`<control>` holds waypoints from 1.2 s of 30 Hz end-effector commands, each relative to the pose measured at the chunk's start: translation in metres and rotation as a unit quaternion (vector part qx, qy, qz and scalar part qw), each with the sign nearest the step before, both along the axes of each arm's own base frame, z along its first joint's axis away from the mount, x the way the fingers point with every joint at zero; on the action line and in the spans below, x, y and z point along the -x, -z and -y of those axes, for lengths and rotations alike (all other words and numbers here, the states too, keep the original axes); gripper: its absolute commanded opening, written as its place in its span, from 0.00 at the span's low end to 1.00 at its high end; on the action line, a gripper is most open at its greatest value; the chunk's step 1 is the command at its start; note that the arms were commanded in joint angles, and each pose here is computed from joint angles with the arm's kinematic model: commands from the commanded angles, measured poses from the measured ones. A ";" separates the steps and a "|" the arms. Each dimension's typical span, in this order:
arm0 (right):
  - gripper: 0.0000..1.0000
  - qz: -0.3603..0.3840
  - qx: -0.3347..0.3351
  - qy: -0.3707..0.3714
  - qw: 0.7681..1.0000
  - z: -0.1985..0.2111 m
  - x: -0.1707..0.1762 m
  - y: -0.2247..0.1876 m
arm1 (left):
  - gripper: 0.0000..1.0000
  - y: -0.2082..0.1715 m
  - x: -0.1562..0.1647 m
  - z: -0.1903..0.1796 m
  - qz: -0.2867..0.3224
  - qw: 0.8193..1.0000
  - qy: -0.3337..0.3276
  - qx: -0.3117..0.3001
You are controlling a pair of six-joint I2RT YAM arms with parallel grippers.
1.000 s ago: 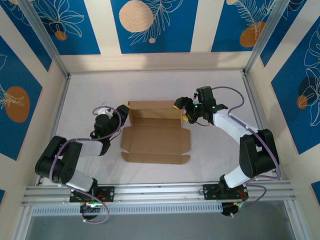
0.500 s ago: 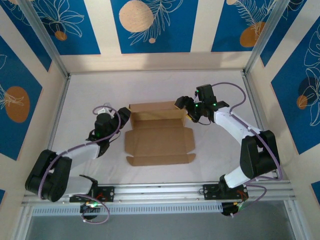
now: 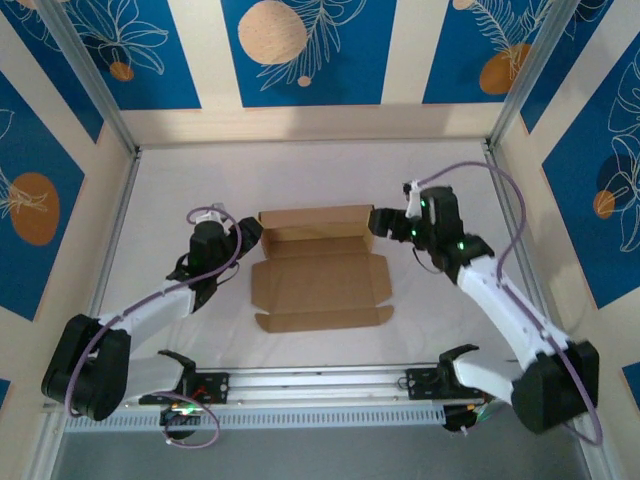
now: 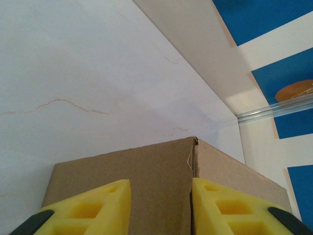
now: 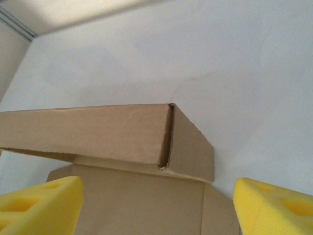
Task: Fold the paper box
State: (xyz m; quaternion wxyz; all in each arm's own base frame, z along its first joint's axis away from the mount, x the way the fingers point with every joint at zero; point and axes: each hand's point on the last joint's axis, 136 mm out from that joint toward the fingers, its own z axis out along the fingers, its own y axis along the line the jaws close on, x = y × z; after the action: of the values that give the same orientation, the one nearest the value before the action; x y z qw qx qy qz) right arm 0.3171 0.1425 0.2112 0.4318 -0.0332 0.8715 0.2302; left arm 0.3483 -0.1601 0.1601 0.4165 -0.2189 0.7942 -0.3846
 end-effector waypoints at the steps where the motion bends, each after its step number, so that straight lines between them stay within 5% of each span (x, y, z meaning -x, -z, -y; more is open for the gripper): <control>1: 0.77 0.125 0.069 -0.056 0.988 -0.011 0.005 0.004 | 0.36 0.025 0.009 -0.003 -0.048 0.998 0.001 -0.033; 8: 0.70 0.154 0.138 -0.112 0.972 -0.032 -0.008 0.042 | 0.36 0.019 0.004 -0.004 -0.050 0.998 -0.009 -0.032; 13: 0.64 0.145 0.251 -0.128 0.948 -0.023 -0.031 0.068 | 0.35 0.018 -0.001 -0.003 -0.053 0.998 -0.013 -0.037; 20: 0.64 0.136 0.243 -0.114 0.954 0.001 -0.052 0.085 | 0.34 0.020 -0.008 -0.001 -0.060 0.998 -0.022 -0.028; 36: 0.61 0.178 0.222 -0.176 0.943 -0.025 -0.095 0.086 | 0.32 0.016 -0.012 0.013 -0.066 0.998 -0.013 0.015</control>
State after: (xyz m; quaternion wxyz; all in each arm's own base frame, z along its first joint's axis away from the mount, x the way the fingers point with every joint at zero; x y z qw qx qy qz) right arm 0.3978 0.1617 0.1132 0.4951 -0.3130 0.8056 0.0893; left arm 0.3672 -0.1654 0.1632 0.4011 -0.2572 0.7909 -0.3839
